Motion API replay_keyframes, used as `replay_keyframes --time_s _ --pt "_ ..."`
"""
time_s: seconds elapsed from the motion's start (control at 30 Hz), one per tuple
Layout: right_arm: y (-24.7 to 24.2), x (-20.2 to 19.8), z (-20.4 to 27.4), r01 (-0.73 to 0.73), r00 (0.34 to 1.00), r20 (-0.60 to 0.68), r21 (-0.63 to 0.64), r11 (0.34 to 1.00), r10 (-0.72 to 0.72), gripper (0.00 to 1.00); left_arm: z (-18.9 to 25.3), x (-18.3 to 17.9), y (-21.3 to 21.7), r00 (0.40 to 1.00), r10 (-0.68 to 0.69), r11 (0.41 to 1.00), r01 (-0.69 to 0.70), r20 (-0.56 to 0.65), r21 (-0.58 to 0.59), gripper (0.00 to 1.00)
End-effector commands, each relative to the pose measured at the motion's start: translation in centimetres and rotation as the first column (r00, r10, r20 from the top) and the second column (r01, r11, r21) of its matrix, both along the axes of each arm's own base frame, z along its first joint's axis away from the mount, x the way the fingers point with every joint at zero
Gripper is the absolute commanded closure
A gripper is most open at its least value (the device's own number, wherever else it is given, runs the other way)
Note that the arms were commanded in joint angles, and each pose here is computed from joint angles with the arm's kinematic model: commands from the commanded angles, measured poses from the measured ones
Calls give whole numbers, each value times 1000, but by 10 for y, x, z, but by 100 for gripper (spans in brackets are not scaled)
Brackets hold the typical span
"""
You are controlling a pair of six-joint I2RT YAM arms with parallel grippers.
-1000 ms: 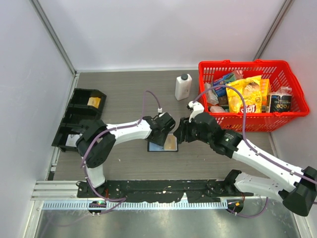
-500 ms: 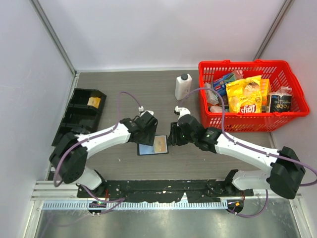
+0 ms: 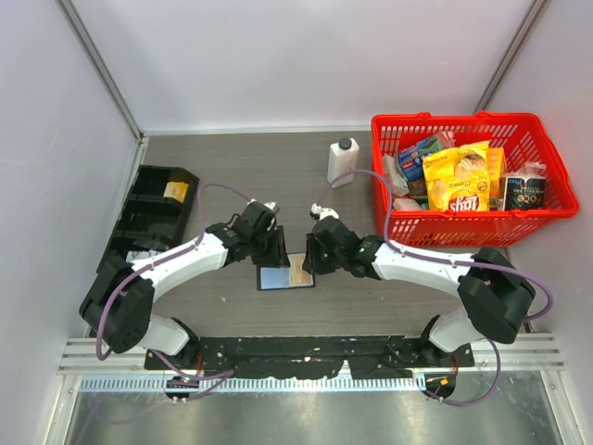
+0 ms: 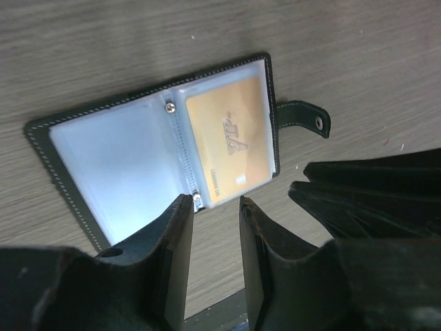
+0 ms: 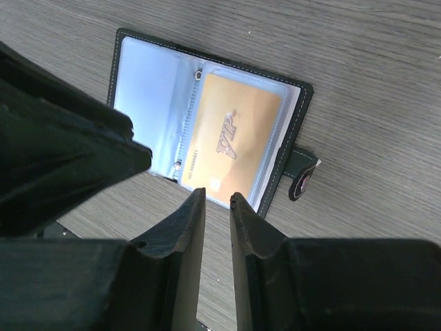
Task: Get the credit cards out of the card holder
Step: Remove the credit card from the card holder.
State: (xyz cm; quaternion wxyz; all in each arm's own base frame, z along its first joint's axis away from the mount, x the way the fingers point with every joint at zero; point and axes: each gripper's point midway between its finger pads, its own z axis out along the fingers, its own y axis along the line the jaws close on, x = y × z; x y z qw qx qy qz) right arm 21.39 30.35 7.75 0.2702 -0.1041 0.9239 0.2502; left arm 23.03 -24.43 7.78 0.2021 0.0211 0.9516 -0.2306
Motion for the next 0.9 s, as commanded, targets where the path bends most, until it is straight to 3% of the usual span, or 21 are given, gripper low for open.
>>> replay_keyframes --time_s 0.0,0.2,0.43,0.87 --pt "20 15 11 17 999 37 55 998 -20 74 -3 -4 -19 999 -26 995 21 -44 -98 64" --pt "14 12 -16 33 999 -5 9 999 -33 72 -28 -10 0 994 21 999 -24 -109 -28 66" --pt "12 10 -31 37 999 -30 -20 999 -37 68 -29 -5 20 993 65 997 -62 -102 35 66" --pt "10 7 -46 38 997 -71 -55 998 -42 63 -49 -10 45 985 19 984 11 -172 176 67"
